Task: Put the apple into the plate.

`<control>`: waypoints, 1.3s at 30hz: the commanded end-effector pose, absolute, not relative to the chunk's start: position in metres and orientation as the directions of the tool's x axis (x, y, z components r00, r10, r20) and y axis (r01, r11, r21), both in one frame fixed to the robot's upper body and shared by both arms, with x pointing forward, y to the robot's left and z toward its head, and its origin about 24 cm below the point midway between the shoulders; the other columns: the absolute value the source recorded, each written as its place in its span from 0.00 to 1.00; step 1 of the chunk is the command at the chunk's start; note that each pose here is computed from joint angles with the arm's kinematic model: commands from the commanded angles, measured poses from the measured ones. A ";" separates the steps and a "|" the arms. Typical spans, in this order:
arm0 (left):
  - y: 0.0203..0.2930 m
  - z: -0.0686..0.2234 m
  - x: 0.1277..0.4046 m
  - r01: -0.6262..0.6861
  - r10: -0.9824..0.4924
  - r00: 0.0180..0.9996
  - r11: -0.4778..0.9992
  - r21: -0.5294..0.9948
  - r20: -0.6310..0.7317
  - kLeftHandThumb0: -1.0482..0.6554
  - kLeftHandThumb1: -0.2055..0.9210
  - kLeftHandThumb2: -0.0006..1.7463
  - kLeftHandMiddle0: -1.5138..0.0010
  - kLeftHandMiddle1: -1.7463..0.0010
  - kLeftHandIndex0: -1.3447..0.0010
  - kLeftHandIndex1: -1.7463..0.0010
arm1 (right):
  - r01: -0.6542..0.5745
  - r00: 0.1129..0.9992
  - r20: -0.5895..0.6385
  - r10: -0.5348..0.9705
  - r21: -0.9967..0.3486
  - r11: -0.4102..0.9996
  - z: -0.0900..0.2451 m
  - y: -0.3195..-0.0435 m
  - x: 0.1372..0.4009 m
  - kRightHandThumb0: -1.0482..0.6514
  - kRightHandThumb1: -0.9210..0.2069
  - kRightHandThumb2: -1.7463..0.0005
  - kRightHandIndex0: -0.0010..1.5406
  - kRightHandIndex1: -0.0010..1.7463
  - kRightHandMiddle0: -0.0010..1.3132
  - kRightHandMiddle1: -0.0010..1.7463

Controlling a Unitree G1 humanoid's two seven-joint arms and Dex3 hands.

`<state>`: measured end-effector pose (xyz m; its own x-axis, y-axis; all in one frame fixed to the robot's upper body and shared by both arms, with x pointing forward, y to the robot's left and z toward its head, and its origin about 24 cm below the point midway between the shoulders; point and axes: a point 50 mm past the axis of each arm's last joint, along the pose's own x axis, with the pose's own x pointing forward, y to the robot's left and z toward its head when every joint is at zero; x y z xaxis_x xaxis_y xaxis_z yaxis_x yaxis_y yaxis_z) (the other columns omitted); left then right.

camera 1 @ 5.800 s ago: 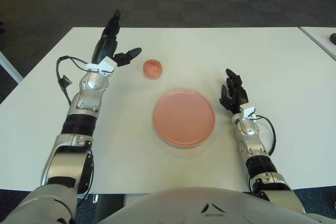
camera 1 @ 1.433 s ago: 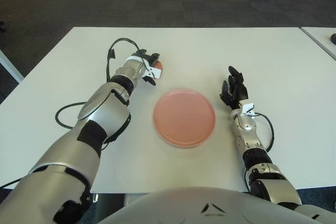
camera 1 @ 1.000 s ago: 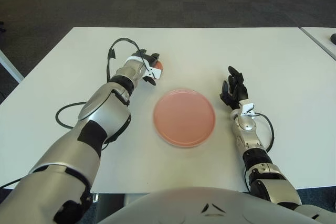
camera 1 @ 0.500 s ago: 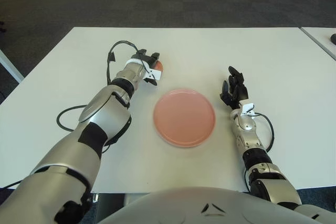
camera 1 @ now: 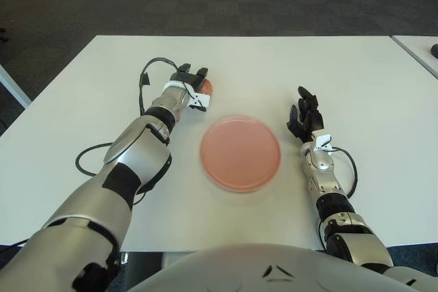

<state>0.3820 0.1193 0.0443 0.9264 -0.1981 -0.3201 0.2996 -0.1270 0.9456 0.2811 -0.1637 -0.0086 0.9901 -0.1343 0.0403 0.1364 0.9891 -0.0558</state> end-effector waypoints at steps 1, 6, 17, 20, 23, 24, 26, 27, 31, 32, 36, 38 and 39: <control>0.123 0.023 0.370 0.345 -0.185 0.913 -0.128 0.930 -0.364 0.20 0.73 0.27 0.89 0.94 1.00 0.77 | 0.157 0.982 -0.091 -0.163 -0.062 0.986 -0.035 -0.169 0.264 0.25 0.00 0.54 0.13 0.08 0.00 0.29; 0.123 0.021 0.368 0.321 -0.195 0.918 -0.145 0.936 -0.345 0.33 0.47 0.52 0.90 0.77 1.00 0.66 | 0.158 0.982 -0.091 -0.164 -0.062 0.985 -0.036 -0.169 0.263 0.26 0.00 0.54 0.13 0.08 0.00 0.29; 0.124 0.017 0.364 0.263 -0.242 0.925 -0.146 0.954 -0.292 0.35 0.51 0.58 0.74 0.41 0.63 0.15 | 0.162 0.981 -0.097 -0.168 -0.066 0.985 -0.037 -0.170 0.263 0.25 0.00 0.56 0.15 0.09 0.00 0.32; 0.125 0.015 0.362 0.255 -0.251 0.929 -0.095 0.962 -0.271 0.35 0.51 0.60 0.70 0.38 0.53 0.15 | 0.161 0.981 -0.099 -0.167 -0.069 0.985 -0.038 -0.172 0.263 0.24 0.00 0.56 0.15 0.10 0.00 0.34; 0.127 0.013 0.359 0.250 -0.261 0.929 -0.085 0.965 -0.264 0.35 0.50 0.61 0.67 0.36 0.49 0.14 | 0.160 0.981 -0.102 -0.167 -0.072 0.984 -0.038 -0.172 0.263 0.23 0.00 0.56 0.15 0.10 0.00 0.36; 0.127 0.011 0.358 0.245 -0.267 0.927 -0.093 0.965 -0.262 0.35 0.50 0.62 0.66 0.36 0.48 0.14 | 0.161 0.980 -0.103 -0.168 -0.072 0.984 -0.039 -0.172 0.263 0.22 0.00 0.56 0.15 0.11 0.00 0.37; 0.127 0.010 0.357 0.235 -0.279 0.925 -0.112 0.965 -0.258 0.34 0.50 0.62 0.65 0.35 0.47 0.14 | 0.162 0.980 -0.106 -0.169 -0.072 0.984 -0.039 -0.172 0.263 0.22 0.00 0.55 0.16 0.11 0.00 0.38; 0.127 0.010 0.357 0.231 -0.285 0.924 -0.120 0.966 -0.256 0.34 0.50 0.62 0.65 0.35 0.47 0.14 | 0.162 0.980 -0.107 -0.169 -0.072 0.984 -0.039 -0.172 0.263 0.21 0.00 0.55 0.16 0.11 0.00 0.38; 0.127 0.009 0.356 0.212 -0.304 0.917 -0.172 0.962 -0.256 0.35 0.51 0.62 0.64 0.35 0.48 0.13 | 0.165 0.978 -0.114 -0.172 -0.071 0.984 -0.040 -0.173 0.263 0.20 0.00 0.55 0.16 0.13 0.00 0.41; 0.127 0.008 0.355 0.208 -0.308 0.916 -0.182 0.961 -0.256 0.35 0.51 0.62 0.64 0.35 0.48 0.13 | 0.165 0.978 -0.116 -0.173 -0.071 0.984 -0.040 -0.173 0.263 0.20 0.00 0.55 0.16 0.13 0.00 0.41; 0.128 0.008 0.354 0.198 -0.314 0.915 -0.195 0.961 -0.253 0.35 0.53 0.61 0.62 0.36 0.50 0.12 | 0.167 0.977 -0.126 -0.175 -0.070 0.984 -0.042 -0.174 0.263 0.20 0.00 0.55 0.15 0.18 0.00 0.43; 0.127 0.007 0.354 0.195 -0.316 0.915 -0.199 0.960 -0.251 0.35 0.53 0.61 0.62 0.36 0.51 0.11 | 0.168 0.976 -0.127 -0.176 -0.069 0.983 -0.042 -0.174 0.263 0.20 0.00 0.55 0.14 0.20 0.00 0.43; 0.127 0.007 0.354 0.194 -0.317 0.915 -0.200 0.960 -0.251 0.35 0.54 0.61 0.62 0.36 0.51 0.11 | 0.169 0.976 -0.128 -0.177 -0.069 0.983 -0.042 -0.174 0.263 0.20 0.00 0.55 0.13 0.22 0.00 0.43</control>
